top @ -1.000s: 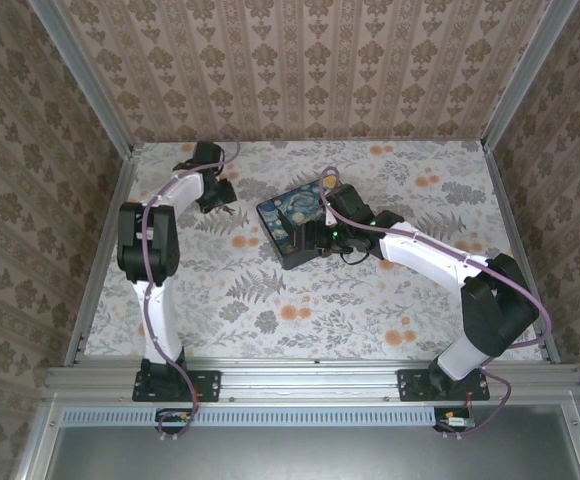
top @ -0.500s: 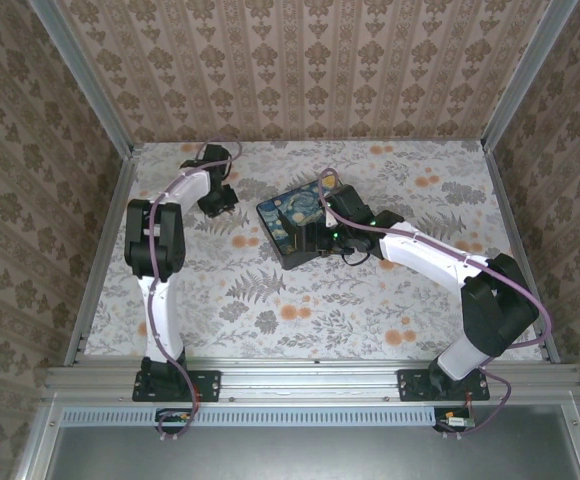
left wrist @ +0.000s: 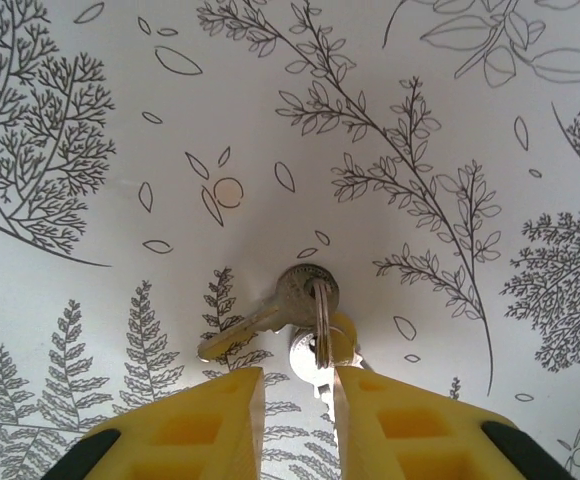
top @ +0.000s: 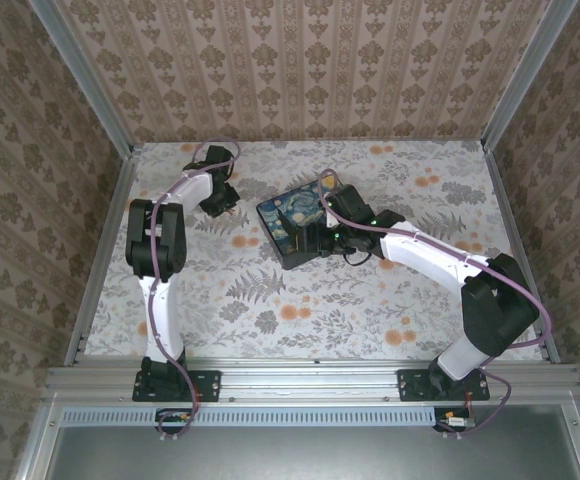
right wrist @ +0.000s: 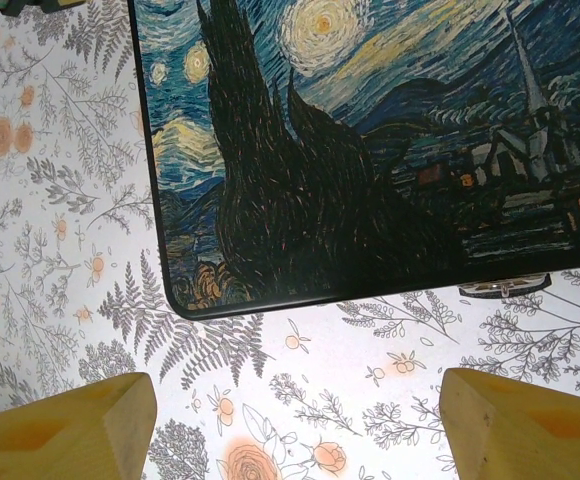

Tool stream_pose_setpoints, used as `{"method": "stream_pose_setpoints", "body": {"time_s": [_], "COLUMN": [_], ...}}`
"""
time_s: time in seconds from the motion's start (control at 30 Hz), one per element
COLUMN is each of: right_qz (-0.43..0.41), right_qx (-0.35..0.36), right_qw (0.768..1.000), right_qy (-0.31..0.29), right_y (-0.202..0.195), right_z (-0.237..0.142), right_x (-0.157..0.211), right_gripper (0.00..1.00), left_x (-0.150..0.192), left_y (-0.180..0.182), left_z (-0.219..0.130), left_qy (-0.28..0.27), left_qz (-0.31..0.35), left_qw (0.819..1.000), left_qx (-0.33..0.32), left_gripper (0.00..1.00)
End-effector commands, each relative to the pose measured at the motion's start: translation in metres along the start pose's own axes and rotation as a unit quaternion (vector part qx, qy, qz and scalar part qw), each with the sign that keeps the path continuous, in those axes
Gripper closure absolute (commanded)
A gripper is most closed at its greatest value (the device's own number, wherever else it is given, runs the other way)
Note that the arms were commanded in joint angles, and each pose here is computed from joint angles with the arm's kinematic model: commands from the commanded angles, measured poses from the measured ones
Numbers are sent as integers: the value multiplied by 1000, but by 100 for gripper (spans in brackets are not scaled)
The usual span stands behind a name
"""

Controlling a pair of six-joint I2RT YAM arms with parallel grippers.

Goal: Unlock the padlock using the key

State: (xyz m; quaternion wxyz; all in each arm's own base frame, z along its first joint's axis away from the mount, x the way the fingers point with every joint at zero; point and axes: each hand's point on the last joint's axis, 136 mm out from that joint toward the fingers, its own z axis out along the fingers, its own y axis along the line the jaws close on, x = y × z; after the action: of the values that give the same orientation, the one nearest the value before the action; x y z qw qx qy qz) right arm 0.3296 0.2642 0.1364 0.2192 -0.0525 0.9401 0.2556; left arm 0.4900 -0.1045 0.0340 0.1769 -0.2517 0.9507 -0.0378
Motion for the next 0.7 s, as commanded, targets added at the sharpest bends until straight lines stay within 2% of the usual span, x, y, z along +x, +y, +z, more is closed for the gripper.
{"method": "stream_pose_setpoints", "body": {"time_s": [0.0, 0.33, 0.47, 0.67], "right_qz": [-9, -15, -14, -16], "right_qx": [-14, -15, -16, -16], "right_qw": [1000, 1000, 1000, 999], "right_qy": [7, 18, 21, 22], "right_y": [6, 2, 1, 1], "right_z": [-4, -2, 0, 0], "right_x": [-1, 3, 4, 4], "right_gripper": [24, 25, 25, 25], "left_x": [-2, -2, -1, 10], "left_y": [1, 1, 1, 4], "left_z": [5, 17, 17, -4], "left_qy": [-6, -7, -8, -11], "left_qz": [-24, -43, -40, -19], "left_qw": [1000, 999, 999, 1000], "left_qx": [-6, -14, -18, -22], "left_gripper": [76, 86, 99, 100]}}
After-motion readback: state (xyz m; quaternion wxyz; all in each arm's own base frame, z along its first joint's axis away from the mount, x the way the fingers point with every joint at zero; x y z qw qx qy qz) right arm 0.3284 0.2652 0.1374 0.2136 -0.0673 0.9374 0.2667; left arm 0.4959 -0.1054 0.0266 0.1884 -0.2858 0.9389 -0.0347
